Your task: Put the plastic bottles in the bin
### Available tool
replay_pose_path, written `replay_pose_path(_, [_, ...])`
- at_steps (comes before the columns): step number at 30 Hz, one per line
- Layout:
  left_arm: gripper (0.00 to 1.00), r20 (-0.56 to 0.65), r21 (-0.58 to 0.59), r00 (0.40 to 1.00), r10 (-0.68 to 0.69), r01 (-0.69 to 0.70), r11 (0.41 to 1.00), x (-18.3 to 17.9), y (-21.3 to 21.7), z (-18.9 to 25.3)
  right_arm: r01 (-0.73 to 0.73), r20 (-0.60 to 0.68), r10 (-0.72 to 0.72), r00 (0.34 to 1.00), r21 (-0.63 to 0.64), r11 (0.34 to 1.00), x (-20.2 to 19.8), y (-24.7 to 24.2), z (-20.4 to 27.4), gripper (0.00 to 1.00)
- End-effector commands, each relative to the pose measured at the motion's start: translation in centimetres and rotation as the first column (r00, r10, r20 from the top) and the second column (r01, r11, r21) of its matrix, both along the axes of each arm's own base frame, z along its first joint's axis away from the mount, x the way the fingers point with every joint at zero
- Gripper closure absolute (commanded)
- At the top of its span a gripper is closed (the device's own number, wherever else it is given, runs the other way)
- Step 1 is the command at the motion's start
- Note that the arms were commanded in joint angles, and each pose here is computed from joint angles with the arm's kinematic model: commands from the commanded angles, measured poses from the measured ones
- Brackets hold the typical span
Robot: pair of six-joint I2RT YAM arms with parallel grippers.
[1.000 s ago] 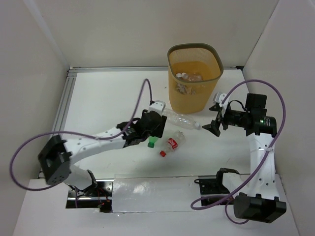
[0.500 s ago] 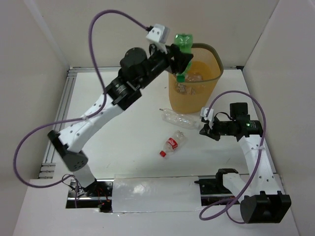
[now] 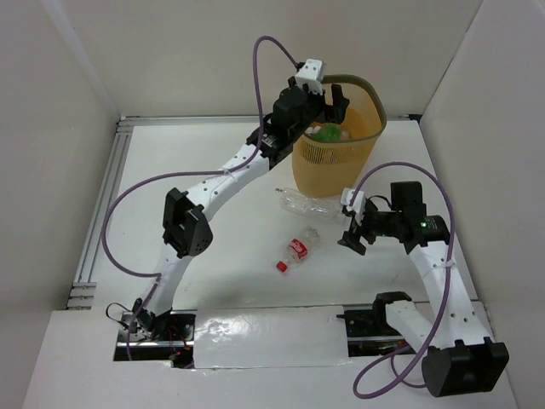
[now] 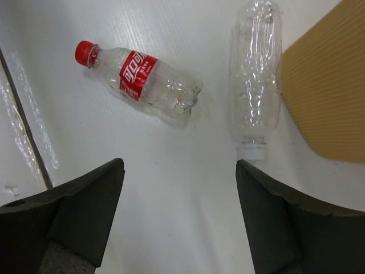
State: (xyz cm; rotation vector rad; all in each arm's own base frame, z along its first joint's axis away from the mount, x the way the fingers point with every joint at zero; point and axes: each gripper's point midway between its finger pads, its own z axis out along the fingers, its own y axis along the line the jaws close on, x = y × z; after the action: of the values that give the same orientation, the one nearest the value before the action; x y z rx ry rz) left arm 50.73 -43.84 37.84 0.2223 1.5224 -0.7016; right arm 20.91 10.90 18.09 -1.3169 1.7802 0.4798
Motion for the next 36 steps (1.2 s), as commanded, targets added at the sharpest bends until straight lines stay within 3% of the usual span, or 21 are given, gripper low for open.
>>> replay_pose_path(1, [0.01, 0.2, -0.145, 0.979, 0.041, -0.012, 0.989, -1.4, 1.3, 10.2, -0.116, 0.099, 0.118, 0.988, -0.028, 0.993, -0.2, 1.0, 0.0, 0.14])
replay_pose_path(2, [0.01, 0.209, -0.148, 0.977, 0.03, 0.001, 0.989, -1.8, 1.4, 10.8, -0.227, 0.147, 0.238, 0.96, -0.087, 0.97, -0.6, 1.4, -1.2, 0.13])
replay_pose_path(4, [0.01, 0.233, -0.161, 0.972, 0.016, 0.022, 0.987, -3.4, 2.4, 13.2, -0.304, 0.184, 0.322, 0.929, -0.116, 0.945, -0.8, 2.1, -2.0, 0.11])
replay_pose_path(6, [0.01, 0.205, -0.136, 0.979, 0.011, 0.018, 0.991, -4.3, 3.2, 12.8, -0.366, 0.193, 0.393, 0.899, -0.16, 0.917, -0.6, 3.1, -3.2, 0.09])
replay_pose_path(7, [0.01, 0.249, -0.157, 0.968, 0.008, 0.033, 0.987, -7.2, 4.9, 16.3, -0.375, 0.219, 0.408, 0.886, -0.178, 0.91, 0.2, 3.6, -3.1, 0.09])
replay_pose_path(8, [0.01, 0.241, -0.15, 0.971, 0.005, 0.032, 0.988, -8.2, 5.9, 16.6, -0.387, 0.212, 0.424, 0.881, -0.193, 0.902, 0.4, 3.9, -3.5, 0.09])
replay_pose_path(9, [0.01, 0.176, -0.075, 0.984, -0.002, 0.016, 0.997, -8.6, 5.9, 12.9, -0.422, 0.214, 0.468, 0.858, -0.228, 0.878, 0.4, 4.5, -4.0, 0.09])
replay_pose_path(10, [0.01, 0.157, -0.06, 0.988, -0.004, 0.013, 0.998, -10.0, 6.8, 12.4, -0.441, 0.197, 0.488, 0.85, -0.241, 0.865, 0.6, 4.9, -4.7, 0.07])
replay_pose_path(11, [0.01, 0.199, -0.101, 0.98, 0.004, 0.017, 0.995, -13.4, 10.1, 15.7, -0.446, 0.21, 0.5, 0.84, -0.256, 0.858, 1.1, 5.3, -4.8, 0.07])
replay_pose_path(12, [0.01, 0.098, -0.033, 0.995, 0.013, -0.01, 0.999, -13.6, 10.8, 10.0, -0.474, 0.217, 0.533, 0.818, -0.272, 0.837, 1.0, 6.1, -5.0, 0.07])
replay_pose_path(17, [0.01, -0.129, 0.042, 0.991, 0.038, -0.033, 0.999, -22.2, 17.7, -1.0, -0.517, 0.215, 0.61, 0.763, -0.363, 0.775, 2.2, 8.3, -6.5, 0.06])
replay_pose_path(18, [0.01, -0.237, 0.073, 0.969, 0.07, -0.054, 0.996, -23.3, 19.0, -6.4, -0.538, 0.223, 0.641, 0.734, -0.385, 0.75, 2.2, 9.0, -6.5, 0.04])
replay_pose_path(20, [0.01, -0.28, 0.033, 0.958, 0.068, -0.061, 0.998, -26.7, 21.5, -8.1, -0.563, 0.185, 0.673, 0.716, -0.417, 0.714, 2.2, 9.4, -8.0, 0.04])
replay_pose_path(21, [0.01, -0.382, 0.072, 0.916, 0.121, -0.101, 0.992, -27.9, 23.0, -12.5, -0.579, 0.182, 0.694, 0.697, -0.429, 0.694, 2.0, 10.0, -8.4, 0.04])
replay_pose_path(27, [0.01, -0.523, 0.007, 0.839, 0.148, -0.169, 0.986, -32.2, 26.6, -17.1, -0.592, 0.129, 0.73, 0.672, -0.498, 0.633, 3.1, 10.8, -11.9, 0.04])
replay_pose_path(29, [0.01, -0.555, 0.021, 0.814, 0.172, -0.193, 0.981, -32.5, 27.1, -18.1, -0.594, 0.111, 0.733, 0.671, -0.51, 0.622, 3.5, 10.7, -12.4, 0.08])
replay_pose_path(36, [0.01, -0.605, 0.076, 0.774, 0.186, -0.176, 0.981, -31.9, 25.3, -19.9, -0.632, 0.049, 0.744, 0.666, -0.493, 0.598, 2.7, 10.7, -13.8, 0.42])
